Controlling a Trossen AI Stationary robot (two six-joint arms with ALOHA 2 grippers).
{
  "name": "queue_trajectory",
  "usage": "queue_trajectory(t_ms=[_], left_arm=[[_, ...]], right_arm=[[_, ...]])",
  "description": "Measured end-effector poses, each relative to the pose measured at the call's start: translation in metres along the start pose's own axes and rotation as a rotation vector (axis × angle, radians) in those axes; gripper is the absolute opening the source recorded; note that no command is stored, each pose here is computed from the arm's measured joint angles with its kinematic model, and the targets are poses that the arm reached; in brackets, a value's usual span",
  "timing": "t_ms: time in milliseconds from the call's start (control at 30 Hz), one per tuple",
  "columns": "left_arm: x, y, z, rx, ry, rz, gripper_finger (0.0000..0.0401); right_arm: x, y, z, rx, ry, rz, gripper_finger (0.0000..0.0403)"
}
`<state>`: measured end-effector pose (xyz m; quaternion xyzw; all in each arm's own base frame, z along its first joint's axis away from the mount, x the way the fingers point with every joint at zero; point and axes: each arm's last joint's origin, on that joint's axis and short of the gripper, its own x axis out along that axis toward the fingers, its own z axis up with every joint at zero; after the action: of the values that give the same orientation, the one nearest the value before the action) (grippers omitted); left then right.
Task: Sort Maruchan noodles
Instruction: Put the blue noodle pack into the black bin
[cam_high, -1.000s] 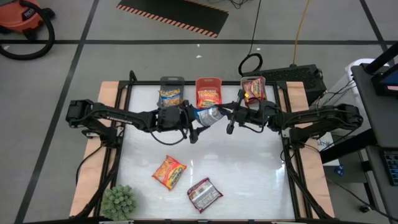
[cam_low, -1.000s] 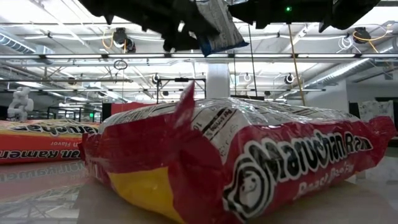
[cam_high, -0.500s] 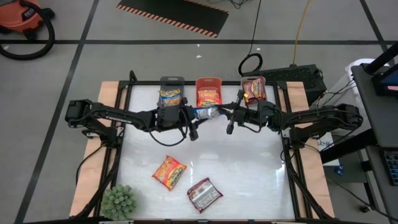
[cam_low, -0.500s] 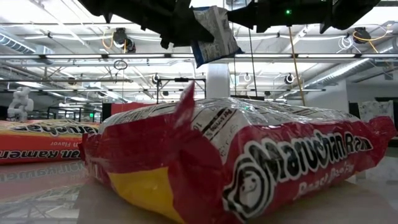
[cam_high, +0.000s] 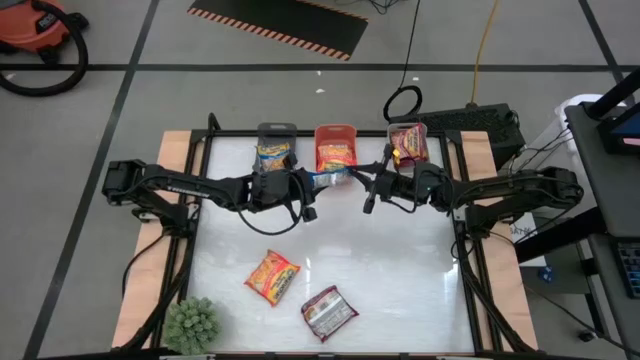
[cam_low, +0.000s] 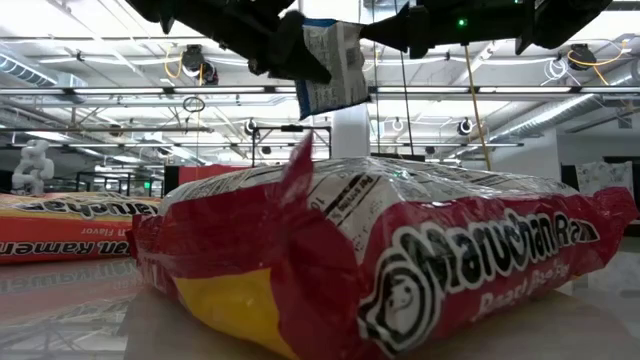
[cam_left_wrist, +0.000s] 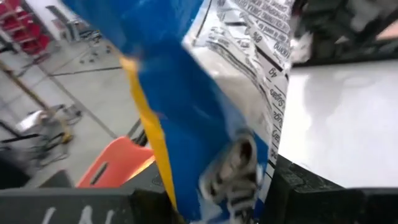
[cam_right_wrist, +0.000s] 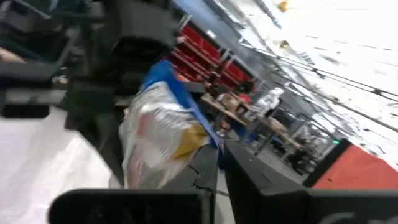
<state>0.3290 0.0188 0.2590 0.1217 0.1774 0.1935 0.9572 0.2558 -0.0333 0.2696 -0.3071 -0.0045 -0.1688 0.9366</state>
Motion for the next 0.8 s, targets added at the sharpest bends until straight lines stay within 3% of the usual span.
queue_trajectory(t_ms=[133, 300, 533, 800], left_arm=[[-0.001, 0.004, -0.009, 0.092, 0.103, 0.076, 0.0133], [-0.003, 0.018, -0.019, 0.189, 0.237, 0.256, 0.0133], [-0.003, 0.046, -0.034, 0.295, 0.429, 0.492, 0.0132], [-0.002, 0.086, -0.055, 0.288, 0.613, 0.639, 0.0132]], right_arm=[[0.0, -0.003, 0.0, 0.004, 0.035, -0.071, 0.0052], [-0.003, -0.008, 0.001, 0.008, 0.09, -0.164, 0.0085], [-0.006, -0.012, 0.005, 0.015, 0.088, -0.193, 0.01], [-0.011, -0.016, 0.012, 0.026, 0.058, -0.201, 0.01]])
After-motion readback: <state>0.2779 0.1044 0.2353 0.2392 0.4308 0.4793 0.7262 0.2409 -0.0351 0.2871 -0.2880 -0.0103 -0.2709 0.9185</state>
